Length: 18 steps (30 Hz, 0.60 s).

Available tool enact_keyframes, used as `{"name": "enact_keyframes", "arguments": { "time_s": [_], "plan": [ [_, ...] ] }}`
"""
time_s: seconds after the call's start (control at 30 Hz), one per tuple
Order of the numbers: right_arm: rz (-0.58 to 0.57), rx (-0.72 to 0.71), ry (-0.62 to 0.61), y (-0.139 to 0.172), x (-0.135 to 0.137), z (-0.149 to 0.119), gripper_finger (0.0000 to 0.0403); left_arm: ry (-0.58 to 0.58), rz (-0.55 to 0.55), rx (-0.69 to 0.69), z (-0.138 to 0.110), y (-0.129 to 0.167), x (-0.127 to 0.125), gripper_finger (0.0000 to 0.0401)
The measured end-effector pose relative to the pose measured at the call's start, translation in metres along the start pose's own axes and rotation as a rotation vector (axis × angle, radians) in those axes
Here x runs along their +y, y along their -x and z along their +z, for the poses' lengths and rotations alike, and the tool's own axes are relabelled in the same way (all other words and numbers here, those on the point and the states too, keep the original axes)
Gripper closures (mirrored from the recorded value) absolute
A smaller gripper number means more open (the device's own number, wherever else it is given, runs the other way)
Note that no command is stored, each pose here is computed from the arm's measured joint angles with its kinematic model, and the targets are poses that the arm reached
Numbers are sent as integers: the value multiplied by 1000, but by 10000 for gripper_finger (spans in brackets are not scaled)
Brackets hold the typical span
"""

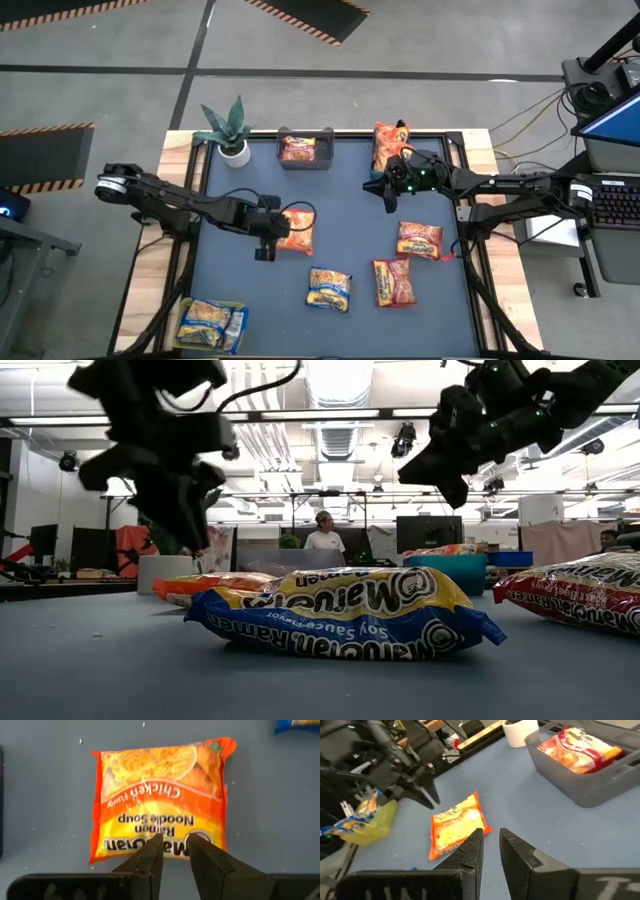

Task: Sort Maruchan noodles
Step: Put the orange noodle pack into the blue bin

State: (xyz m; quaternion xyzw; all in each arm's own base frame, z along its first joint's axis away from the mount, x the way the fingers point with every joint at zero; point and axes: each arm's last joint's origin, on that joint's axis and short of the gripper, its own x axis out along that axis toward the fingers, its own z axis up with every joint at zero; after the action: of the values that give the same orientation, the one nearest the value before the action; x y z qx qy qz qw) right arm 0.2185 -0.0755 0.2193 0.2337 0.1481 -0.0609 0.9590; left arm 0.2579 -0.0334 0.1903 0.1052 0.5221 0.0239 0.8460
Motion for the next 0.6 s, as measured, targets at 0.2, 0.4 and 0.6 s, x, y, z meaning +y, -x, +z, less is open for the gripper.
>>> {"name": "enact_keyframes", "arguments": {
  "time_s": [0.2,0.4,0.6],
  "plan": [
    [57,-71,9,-15,18,8,351,9,18,-158,-21,-7,3,325],
    [130,-52,-37,-45,34,8,351,38,41,-192,-38,-12,10,325],
    [105,36,-114,-84,33,10,351,57,37,-263,-49,-23,9,325]
  ]
}}
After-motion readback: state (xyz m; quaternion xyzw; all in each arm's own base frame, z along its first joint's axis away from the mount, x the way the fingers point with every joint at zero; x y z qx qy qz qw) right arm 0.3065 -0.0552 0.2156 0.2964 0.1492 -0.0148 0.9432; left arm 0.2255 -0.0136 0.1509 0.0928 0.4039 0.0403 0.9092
